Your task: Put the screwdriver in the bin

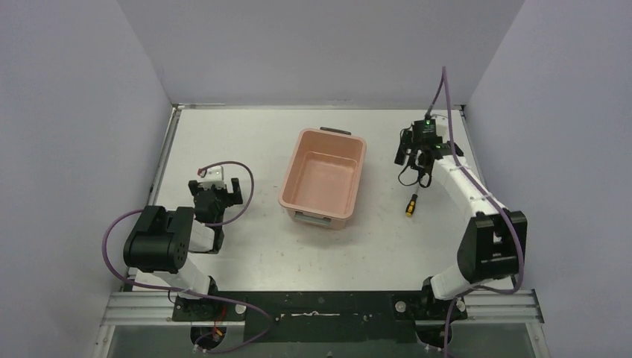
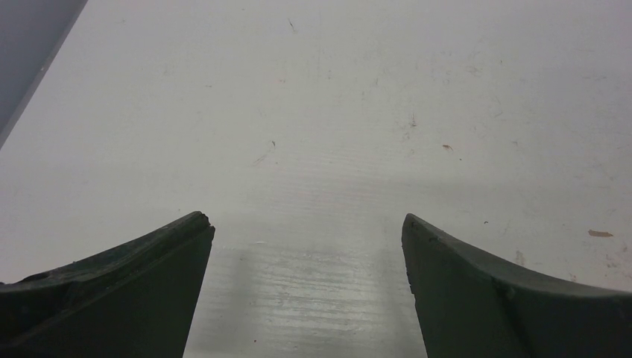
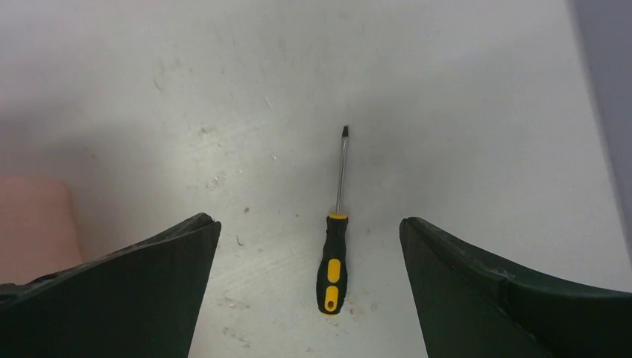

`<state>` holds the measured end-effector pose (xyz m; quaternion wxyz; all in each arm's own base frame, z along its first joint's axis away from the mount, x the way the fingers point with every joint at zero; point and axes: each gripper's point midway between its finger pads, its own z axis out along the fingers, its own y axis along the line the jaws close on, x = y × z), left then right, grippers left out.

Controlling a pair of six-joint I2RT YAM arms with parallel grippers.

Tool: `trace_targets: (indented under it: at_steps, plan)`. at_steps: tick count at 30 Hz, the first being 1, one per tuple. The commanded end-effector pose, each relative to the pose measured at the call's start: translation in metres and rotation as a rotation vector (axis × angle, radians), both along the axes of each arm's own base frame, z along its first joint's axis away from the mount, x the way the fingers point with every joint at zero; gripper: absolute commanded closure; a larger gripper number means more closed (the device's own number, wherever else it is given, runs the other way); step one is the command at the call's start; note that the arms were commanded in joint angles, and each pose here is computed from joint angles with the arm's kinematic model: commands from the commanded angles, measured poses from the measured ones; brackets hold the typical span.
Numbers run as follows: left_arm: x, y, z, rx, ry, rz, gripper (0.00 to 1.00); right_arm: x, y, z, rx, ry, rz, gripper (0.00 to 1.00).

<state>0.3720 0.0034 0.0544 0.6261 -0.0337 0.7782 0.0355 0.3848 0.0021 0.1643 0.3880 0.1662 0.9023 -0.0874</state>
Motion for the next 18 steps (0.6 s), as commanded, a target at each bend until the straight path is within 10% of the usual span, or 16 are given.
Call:
trace_targets:
  at_steps: [1, 12, 17, 18]
  plan:
    - [0.009, 0.000, 0.019, -0.011, -0.071, 0.001, 0.03, -0.028, 0.013, -0.063, 0.090, 0.279, 0.078, 0.06]
    - [0.009, 0.000, 0.019, -0.011, -0.072, 0.001, 0.03, -0.054, 0.012, -0.156, 0.126, 0.464, 0.049, 0.32]
    - [0.009, -0.001, 0.019, -0.011, -0.074, 0.000, 0.03, -0.058, 0.014, -0.157, 0.153, 0.471, 0.068, 1.00]
    - [0.009, -0.001, 0.019, -0.011, -0.073, 0.000, 0.03, -0.057, 0.014, -0.151, 0.148, 0.462, 0.073, 1.00]
